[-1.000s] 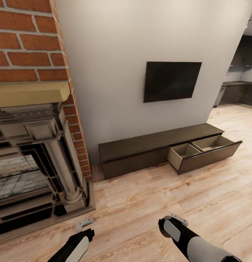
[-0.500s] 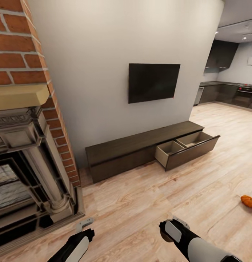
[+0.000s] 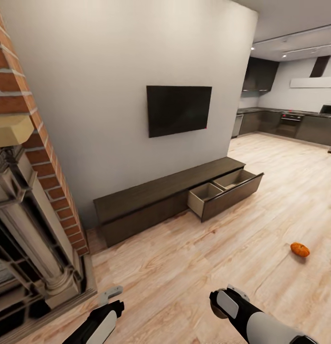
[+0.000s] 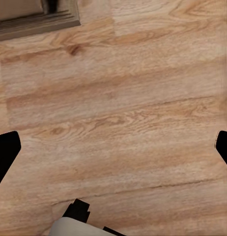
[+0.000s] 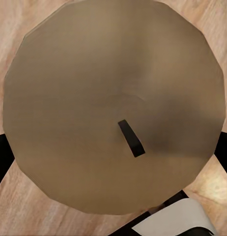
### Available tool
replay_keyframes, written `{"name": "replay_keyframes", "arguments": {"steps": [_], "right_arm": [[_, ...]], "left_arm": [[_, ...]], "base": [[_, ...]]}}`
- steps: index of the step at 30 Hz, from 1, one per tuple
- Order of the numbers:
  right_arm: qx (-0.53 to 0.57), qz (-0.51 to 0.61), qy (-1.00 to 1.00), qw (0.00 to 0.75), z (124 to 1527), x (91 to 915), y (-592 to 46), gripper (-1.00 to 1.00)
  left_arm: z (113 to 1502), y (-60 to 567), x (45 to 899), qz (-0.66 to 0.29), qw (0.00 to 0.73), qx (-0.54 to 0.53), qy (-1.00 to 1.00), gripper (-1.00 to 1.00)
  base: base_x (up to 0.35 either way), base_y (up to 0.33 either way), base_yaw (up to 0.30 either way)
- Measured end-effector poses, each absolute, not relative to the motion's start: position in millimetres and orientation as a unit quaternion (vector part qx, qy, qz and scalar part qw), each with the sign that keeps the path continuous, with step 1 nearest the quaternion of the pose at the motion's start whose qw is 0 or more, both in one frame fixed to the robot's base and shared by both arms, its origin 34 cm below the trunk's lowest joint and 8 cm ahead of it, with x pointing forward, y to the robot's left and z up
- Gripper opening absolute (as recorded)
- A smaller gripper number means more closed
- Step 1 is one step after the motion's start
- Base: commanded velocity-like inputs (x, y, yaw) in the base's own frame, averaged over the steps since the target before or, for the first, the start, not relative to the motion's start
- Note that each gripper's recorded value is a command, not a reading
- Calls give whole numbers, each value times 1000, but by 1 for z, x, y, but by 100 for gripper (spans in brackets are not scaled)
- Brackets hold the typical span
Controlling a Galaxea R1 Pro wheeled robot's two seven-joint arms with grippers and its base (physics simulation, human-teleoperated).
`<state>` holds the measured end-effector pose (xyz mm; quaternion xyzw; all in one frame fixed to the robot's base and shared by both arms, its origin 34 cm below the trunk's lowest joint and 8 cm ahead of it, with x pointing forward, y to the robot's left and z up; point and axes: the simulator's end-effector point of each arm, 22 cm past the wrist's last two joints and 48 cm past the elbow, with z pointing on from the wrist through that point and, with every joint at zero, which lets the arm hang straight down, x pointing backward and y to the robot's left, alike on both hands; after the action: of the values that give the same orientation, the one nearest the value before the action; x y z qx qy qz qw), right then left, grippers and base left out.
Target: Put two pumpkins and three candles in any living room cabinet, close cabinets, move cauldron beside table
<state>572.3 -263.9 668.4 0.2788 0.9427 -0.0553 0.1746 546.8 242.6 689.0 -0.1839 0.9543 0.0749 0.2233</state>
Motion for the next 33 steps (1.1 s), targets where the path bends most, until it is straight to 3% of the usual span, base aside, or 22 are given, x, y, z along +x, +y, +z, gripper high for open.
{"name": "replay_keyframes", "arguments": {"steps": [33], "right_arm": [[280,-56,941,181,676,574,-266,-100]], "left_arm": [[699,242,553,73,235,-184,952,100]], "base": [[0,0,-257]]}}
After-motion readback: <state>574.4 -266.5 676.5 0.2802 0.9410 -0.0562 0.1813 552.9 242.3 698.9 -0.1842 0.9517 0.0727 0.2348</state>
